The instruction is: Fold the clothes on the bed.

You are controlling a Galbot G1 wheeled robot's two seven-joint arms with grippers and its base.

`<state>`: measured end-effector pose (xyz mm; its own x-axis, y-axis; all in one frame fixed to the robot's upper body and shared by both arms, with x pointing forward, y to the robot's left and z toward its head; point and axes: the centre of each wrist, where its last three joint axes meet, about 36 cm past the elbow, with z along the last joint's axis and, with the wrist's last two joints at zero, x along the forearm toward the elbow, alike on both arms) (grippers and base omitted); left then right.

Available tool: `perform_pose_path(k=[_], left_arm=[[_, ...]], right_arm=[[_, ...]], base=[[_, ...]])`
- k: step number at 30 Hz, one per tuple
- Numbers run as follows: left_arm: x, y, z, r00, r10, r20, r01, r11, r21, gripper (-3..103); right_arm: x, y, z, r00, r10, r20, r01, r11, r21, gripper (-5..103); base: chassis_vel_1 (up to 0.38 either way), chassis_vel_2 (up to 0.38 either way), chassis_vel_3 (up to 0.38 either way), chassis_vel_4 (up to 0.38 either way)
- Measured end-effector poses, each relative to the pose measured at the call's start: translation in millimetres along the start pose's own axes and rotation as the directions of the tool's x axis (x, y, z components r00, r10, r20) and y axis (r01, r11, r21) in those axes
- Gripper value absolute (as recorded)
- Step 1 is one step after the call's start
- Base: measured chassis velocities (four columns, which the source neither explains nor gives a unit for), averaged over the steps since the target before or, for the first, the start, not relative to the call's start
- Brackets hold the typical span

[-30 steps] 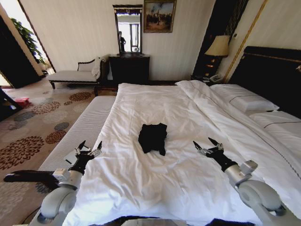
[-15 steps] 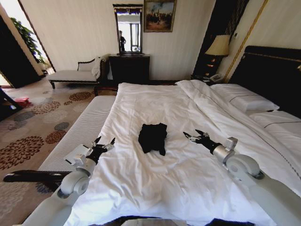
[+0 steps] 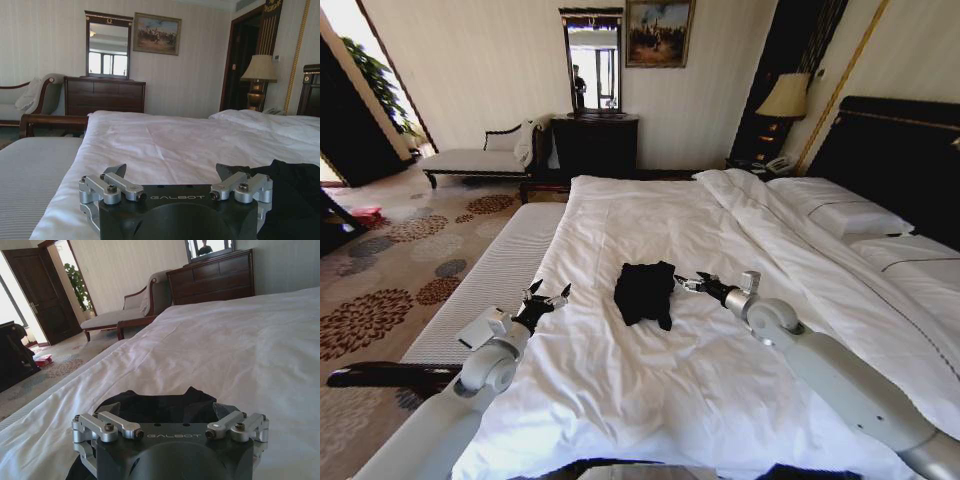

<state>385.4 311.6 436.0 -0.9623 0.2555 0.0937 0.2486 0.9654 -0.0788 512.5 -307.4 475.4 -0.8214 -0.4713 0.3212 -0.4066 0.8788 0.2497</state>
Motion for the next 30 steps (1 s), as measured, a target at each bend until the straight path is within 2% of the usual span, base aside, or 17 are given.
perform_pose_path(k=[6,7,15,19,21,22,25,27,29,30], left_arm=[[10.0,-2.3,2.3,1.000,0.000,-0.010,0.000,1.000,-0.004,100],[11.9,-2.6,1.9,1.000,0.001,-0.011,-0.001,1.000,-0.005,100],[20.1,-4.3,0.6,1.000,0.002,-0.016,-0.002,1.000,0.006,100],[23.7,-6.4,-2.0,1.000,0.006,-0.018,-0.005,1.000,0.014,100],[23.9,-6.9,-2.8,1.000,0.006,-0.016,-0.006,1.000,0.013,100],[23.9,-7.2,-3.2,1.000,0.006,-0.015,-0.006,1.000,0.012,100],[24.3,-7.9,-3.5,1.000,0.006,-0.013,-0.006,1.000,0.010,100],[26.9,-9.2,-2.7,1.000,0.006,-0.015,-0.005,1.000,0.011,100],[27.7,-9.5,-2.6,1.000,0.006,-0.015,-0.005,1.000,0.011,100],[29.3,-10.2,-2.6,1.000,0.007,-0.016,-0.007,1.000,0.011,100]], right_arm=[[-28.2,-1.3,11.5,0.999,0.001,-0.034,-0.002,0.999,-0.036,100],[-32.9,-2.1,15.0,0.999,0.004,-0.043,-0.005,0.999,-0.041,103],[-48.3,-10.0,29.5,0.997,0.031,-0.071,-0.036,0.996,-0.076,95],[-52.5,-12.4,32.7,0.996,0.041,-0.077,-0.047,0.996,-0.074,88],[-53.9,-12.1,32.4,0.996,0.040,-0.077,-0.046,0.996,-0.074,88],[-55.4,-12.4,32.7,0.996,0.043,-0.077,-0.048,0.996,-0.073,83],[-57.4,-14.0,34.2,0.996,0.049,-0.079,-0.055,0.996,-0.071,82],[-59.1,-16.6,35.7,0.995,0.057,-0.082,-0.063,0.996,-0.069,73],[-59.5,-17.1,36.1,0.995,0.058,-0.083,-0.064,0.996,-0.068,73],[-60.4,-18.4,36.5,0.995,0.061,-0.084,-0.067,0.996,-0.065,68]], base=[[0.000,0.000,0.000,0.000],[0.000,0.000,0.000,0.000],[0.000,0.000,0.000,0.000],[0.000,0.000,0.000,0.000],[0.000,0.000,0.000,0.000],[0.000,0.000,0.000,0.000],[0.000,0.000,0.000,0.000],[0.000,0.000,0.000,0.000],[0.000,0.000,0.000,0.000],[0.000,0.000,0.000,0.000]])
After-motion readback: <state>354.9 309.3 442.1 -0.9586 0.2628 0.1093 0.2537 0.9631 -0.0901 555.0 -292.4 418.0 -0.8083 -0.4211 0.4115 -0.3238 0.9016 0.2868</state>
